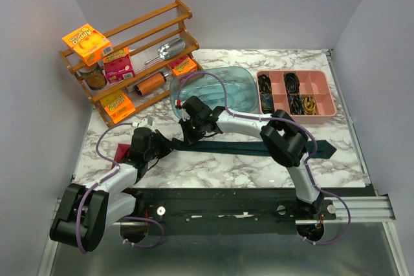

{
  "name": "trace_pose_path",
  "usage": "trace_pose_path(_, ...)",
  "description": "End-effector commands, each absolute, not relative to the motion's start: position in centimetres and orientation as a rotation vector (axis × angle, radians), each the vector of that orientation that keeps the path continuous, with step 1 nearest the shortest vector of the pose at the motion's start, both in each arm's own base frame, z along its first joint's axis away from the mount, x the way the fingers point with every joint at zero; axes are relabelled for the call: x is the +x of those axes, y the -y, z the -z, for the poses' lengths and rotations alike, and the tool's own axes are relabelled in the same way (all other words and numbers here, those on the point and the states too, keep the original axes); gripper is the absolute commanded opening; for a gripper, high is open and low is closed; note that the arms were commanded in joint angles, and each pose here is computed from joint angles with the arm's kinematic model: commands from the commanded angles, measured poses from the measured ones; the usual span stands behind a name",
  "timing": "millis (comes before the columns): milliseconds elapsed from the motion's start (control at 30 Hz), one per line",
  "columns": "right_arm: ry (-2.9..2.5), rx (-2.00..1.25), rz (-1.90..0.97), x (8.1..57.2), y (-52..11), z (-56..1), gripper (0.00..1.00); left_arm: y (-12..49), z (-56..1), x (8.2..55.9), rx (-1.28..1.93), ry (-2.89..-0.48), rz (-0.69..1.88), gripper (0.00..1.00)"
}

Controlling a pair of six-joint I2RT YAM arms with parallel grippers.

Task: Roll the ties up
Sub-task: Roll the tie at the center of the board.

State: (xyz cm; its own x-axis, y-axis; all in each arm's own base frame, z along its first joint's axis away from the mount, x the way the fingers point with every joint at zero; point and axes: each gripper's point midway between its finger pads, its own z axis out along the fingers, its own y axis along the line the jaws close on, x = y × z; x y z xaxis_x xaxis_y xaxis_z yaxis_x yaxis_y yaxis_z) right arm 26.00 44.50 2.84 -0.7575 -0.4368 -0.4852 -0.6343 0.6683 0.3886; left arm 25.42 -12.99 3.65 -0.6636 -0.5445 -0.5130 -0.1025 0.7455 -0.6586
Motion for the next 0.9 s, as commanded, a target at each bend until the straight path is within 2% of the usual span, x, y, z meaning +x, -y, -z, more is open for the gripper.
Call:
trace_pose_path(0,-2.544,-0.893,-0.795,25.0,-44.2,-2.2,0.0,13.3,-4.3,25.9,-0.44,-2.185,0.799,0.0)
trace_pose_path(867,-2.533,-0.882,-0.829,25.2,-45.0,-2.8,0.0,12.4,-7.3,26.2,-0.264,-2.245,0.562,0.0)
